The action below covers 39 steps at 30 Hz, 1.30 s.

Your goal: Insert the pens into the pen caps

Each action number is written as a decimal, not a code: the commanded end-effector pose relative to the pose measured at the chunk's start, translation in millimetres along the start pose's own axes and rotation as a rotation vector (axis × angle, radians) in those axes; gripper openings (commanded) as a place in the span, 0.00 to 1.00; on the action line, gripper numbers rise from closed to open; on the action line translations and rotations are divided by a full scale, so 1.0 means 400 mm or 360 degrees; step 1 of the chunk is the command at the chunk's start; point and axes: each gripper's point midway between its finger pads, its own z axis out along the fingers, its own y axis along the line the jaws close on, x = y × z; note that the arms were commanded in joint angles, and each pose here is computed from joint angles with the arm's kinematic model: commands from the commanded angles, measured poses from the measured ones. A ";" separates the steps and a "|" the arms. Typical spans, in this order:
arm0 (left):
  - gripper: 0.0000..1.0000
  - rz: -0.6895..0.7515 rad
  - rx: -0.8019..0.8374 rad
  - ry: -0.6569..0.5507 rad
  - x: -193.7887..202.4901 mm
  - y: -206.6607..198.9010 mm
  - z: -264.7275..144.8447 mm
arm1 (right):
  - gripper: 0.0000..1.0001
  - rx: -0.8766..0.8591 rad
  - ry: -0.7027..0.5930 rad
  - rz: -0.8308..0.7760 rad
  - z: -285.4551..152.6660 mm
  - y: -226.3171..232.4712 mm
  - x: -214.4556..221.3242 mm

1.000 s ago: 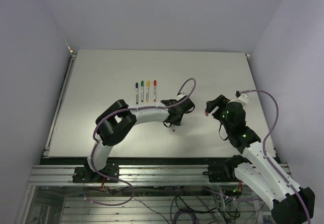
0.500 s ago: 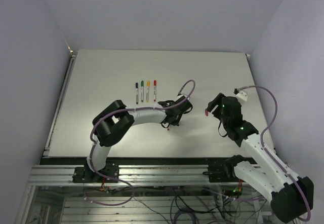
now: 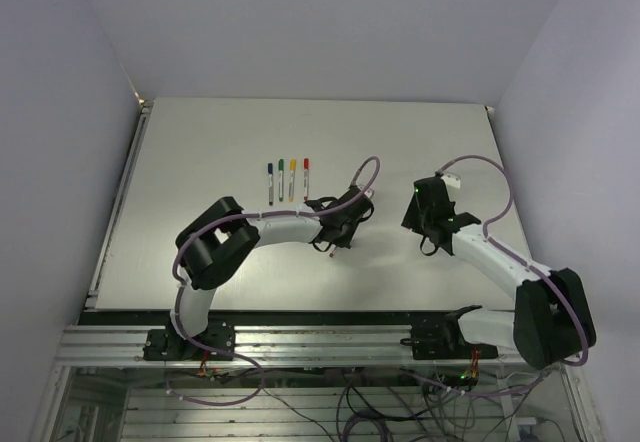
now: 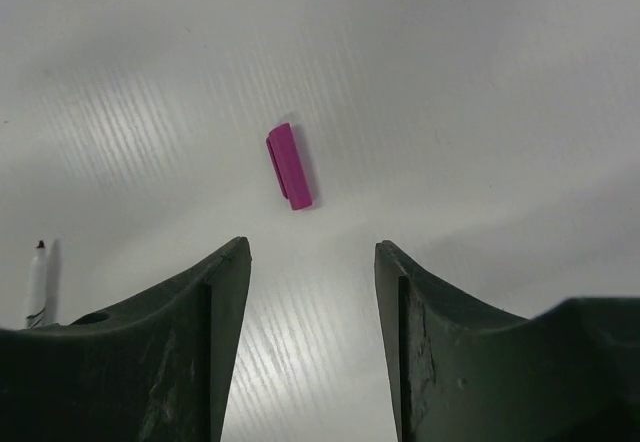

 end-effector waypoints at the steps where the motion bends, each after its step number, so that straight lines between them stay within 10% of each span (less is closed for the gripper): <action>1: 0.07 0.0002 0.0213 0.0538 0.271 -0.042 0.026 | 0.52 -0.0045 -0.0012 -0.0044 0.030 0.022 -0.034; 39: 0.07 -0.0050 0.0330 0.0586 0.298 -0.074 0.043 | 0.26 0.0100 0.0278 -0.0162 0.177 0.005 0.053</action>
